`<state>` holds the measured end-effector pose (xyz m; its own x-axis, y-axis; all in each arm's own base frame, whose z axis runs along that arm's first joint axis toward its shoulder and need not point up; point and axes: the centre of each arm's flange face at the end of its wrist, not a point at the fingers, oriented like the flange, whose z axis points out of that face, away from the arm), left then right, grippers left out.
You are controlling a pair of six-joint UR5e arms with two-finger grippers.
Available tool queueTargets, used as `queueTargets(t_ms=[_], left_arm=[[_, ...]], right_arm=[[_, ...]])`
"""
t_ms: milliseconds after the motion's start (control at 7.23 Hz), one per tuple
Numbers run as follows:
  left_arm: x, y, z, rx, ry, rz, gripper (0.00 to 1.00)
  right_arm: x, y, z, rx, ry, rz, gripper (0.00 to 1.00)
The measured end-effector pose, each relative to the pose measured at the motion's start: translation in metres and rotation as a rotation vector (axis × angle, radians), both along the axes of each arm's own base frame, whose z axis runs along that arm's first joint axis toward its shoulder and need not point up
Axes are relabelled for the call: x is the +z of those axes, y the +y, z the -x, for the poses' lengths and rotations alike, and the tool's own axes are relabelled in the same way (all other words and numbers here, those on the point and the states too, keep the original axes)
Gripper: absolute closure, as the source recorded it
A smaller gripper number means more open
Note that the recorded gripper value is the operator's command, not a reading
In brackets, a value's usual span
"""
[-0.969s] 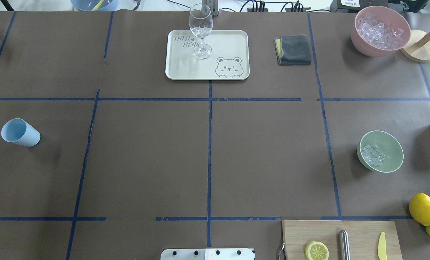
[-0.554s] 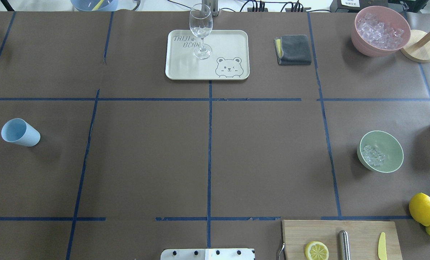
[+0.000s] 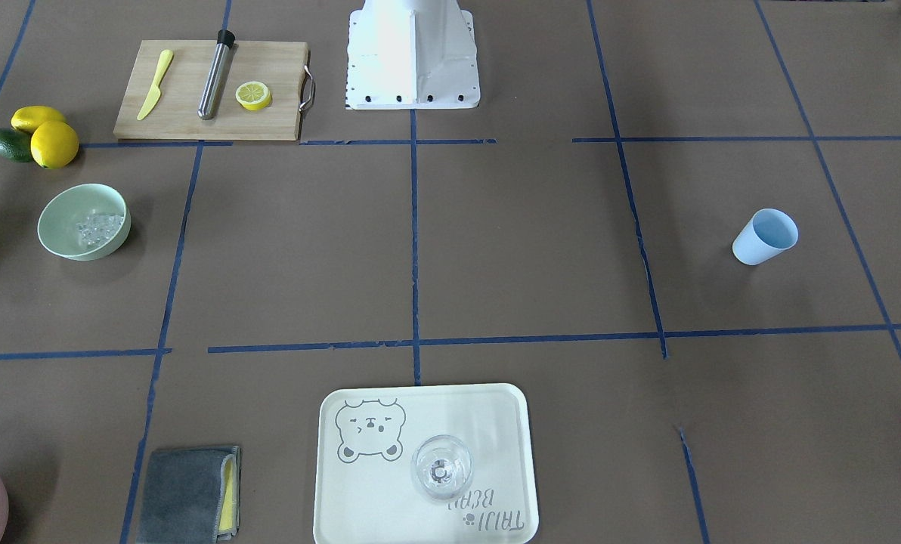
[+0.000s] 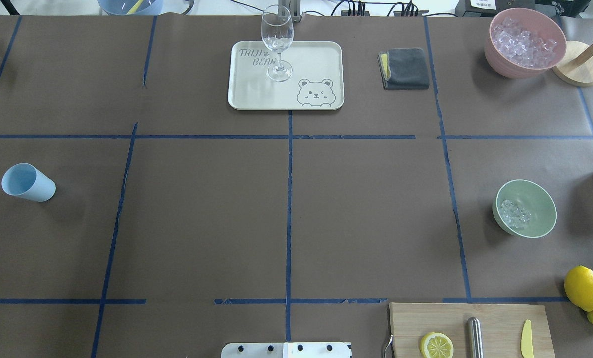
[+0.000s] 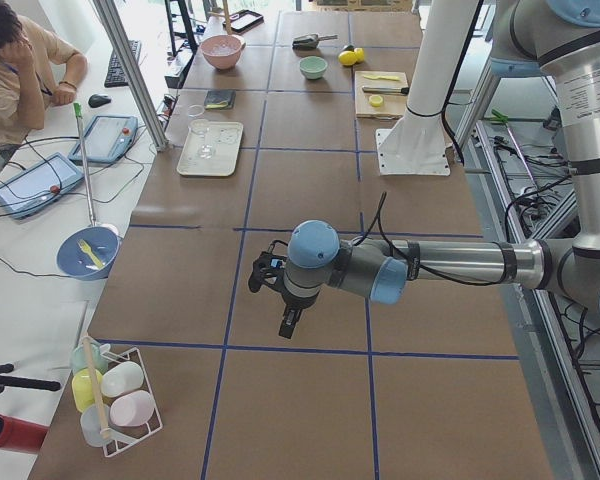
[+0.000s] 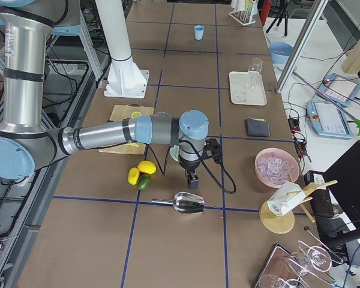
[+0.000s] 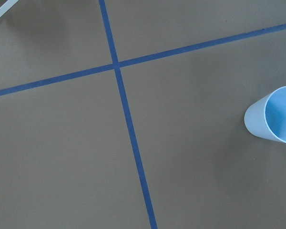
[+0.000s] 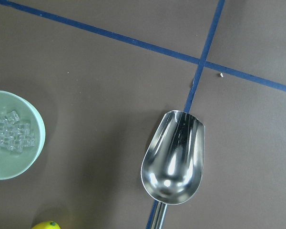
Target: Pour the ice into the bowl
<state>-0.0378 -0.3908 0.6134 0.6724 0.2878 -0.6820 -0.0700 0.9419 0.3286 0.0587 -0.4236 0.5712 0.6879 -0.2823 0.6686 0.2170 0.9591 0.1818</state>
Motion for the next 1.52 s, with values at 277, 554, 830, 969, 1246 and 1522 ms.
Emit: queueTargets(t_ms=[277, 554, 830, 969, 1246, 1522], left_arm=[[0.003, -0.002, 0.001, -0.004, 0.006, -0.074, 0.00], [-0.004, -0.002, 0.003, -0.010, 0.009, -0.100, 0.00], [0.000, -0.002, 0.002, -0.006, 0.011, -0.090, 0.00], [0.011, -0.003, 0.001, -0.002, 0.009, -0.045, 0.00], [0.026, -0.009, -0.002, 0.003, -0.002, 0.116, 0.00], [0.029, -0.011, -0.003, 0.005, -0.010, 0.191, 0.00]], right_arm=[[0.001, -0.001, 0.001, -0.002, -0.001, 0.001, 0.00], [0.004, -0.005, 0.004, -0.007, 0.002, 0.009, 0.00], [0.007, -0.006, 0.006, -0.004, 0.000, 0.022, 0.00], [0.008, -0.006, 0.006, -0.003, 0.000, 0.024, 0.00], [0.008, -0.006, 0.007, -0.002, -0.002, 0.027, 0.00], [0.008, -0.006, 0.007, -0.002, -0.002, 0.029, 0.00]])
